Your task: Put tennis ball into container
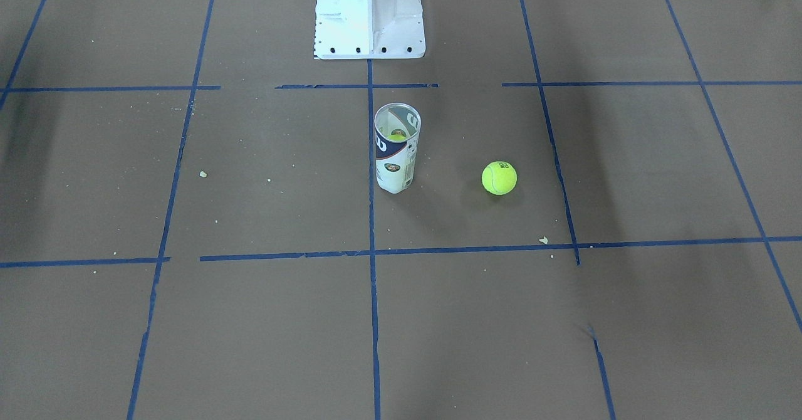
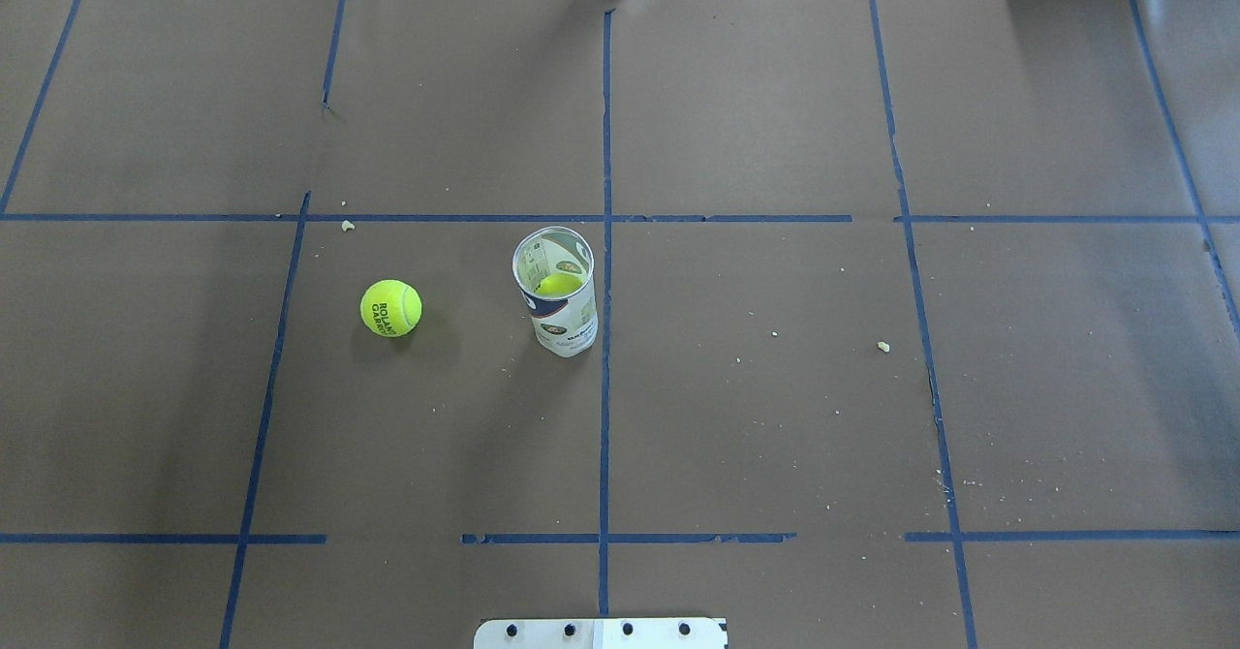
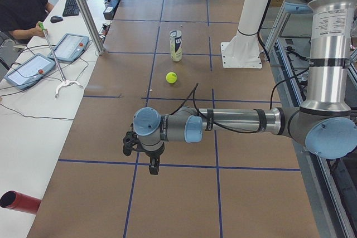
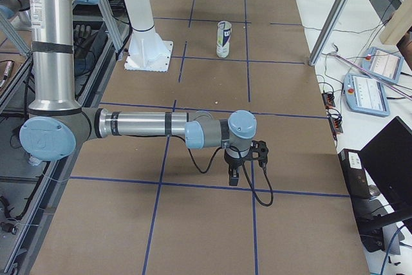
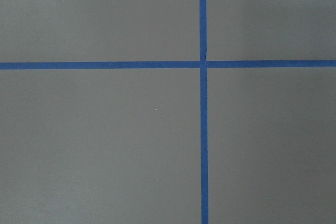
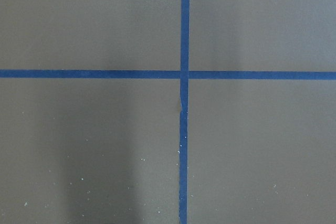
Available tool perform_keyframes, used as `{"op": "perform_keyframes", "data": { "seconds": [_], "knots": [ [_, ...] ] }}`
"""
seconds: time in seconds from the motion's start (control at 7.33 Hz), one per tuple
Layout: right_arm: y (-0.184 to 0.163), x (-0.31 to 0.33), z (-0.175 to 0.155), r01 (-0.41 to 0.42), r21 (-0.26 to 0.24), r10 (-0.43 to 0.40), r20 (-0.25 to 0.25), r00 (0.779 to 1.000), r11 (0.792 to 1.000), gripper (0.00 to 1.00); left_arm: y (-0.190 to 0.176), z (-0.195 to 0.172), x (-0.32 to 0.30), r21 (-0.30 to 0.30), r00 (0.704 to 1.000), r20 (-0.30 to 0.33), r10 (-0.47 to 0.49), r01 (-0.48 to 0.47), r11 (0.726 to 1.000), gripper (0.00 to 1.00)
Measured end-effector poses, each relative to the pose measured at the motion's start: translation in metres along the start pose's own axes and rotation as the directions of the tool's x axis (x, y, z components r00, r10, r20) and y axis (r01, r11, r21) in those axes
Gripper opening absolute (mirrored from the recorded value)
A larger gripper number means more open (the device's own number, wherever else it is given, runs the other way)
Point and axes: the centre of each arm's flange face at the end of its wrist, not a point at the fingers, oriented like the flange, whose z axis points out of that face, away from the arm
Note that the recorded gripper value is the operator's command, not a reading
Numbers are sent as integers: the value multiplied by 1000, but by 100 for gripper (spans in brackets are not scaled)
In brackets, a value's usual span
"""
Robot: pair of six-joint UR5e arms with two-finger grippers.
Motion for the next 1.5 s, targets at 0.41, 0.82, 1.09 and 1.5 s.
{"op": "perform_keyframes", "data": {
  "seconds": [0.41, 0.82, 1.09, 1.5],
  "knots": [
    [0, 0, 0, 0, 0, 0, 0, 1000, 1000, 100, -31, -25, 25, 47, 999, 16, 39, -39, 998, 100],
    [0, 0, 0, 0, 0, 0, 0, 1000, 1000, 100, -88, -89, 160, 116, 999, -13, 35, -33, 993, 100],
    [0, 0, 0, 0, 0, 0, 0, 1000, 1000, 100, -69, -107, 300, 142, 996, -85, 10, 2, 990, 100],
    [0, 0, 0, 0, 0, 0, 0, 1000, 1000, 100, -30, -56, 482, 130, 997, -75, 12, -2, 992, 100]
  ]
}}
